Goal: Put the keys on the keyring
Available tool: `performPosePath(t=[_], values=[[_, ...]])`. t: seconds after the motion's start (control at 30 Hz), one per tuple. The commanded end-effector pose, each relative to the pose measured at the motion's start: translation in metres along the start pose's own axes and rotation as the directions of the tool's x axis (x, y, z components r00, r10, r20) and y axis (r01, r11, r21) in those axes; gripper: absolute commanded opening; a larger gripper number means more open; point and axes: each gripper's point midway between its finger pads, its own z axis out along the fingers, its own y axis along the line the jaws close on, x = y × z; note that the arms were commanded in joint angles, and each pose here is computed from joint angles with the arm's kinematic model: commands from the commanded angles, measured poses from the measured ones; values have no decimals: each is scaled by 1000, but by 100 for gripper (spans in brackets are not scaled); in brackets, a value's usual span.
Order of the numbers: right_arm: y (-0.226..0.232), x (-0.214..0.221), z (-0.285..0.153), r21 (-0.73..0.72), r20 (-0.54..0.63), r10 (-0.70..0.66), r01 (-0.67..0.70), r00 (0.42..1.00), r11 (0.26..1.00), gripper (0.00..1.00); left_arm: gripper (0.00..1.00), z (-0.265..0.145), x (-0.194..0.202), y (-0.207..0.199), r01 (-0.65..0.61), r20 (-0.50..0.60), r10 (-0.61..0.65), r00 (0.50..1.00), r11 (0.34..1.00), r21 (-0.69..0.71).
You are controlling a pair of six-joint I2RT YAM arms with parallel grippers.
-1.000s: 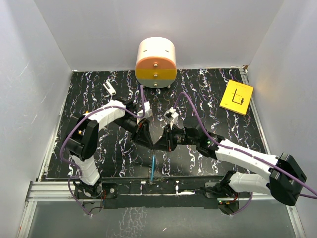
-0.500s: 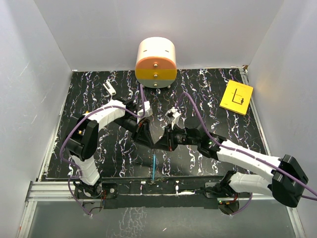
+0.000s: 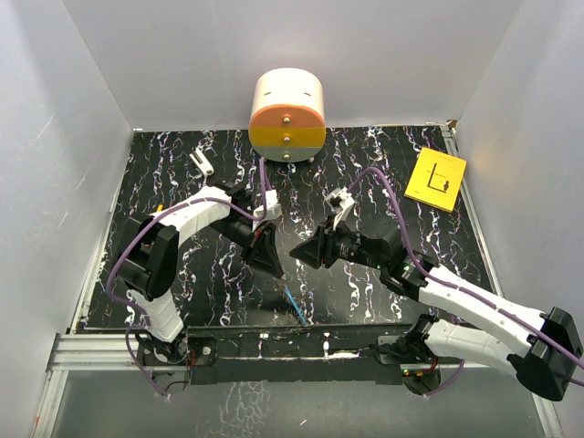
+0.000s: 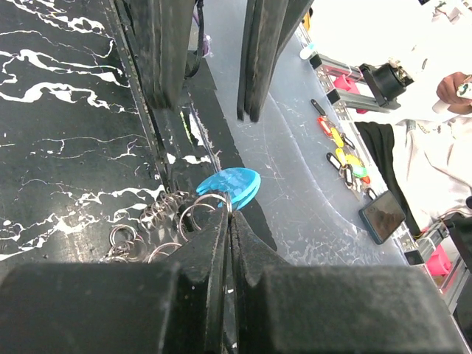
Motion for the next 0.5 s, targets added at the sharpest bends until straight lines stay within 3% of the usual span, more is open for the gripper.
performPosePath(t=[0.0,0.27,0.47], values=[[6,-23,-10,8,85,-55,55,995,998,34,0,1,-14,-17,-71,43,71,997,997,5],[8,-16,-19,-1,67,-70,70,995,998,34,0,0,-22,-25,-105,63,104,993,994,3],[-12,-8,-26,89,76,-57,50,996,995,36,0,-3,-29,-38,-238,34,238,971,971,-20]])
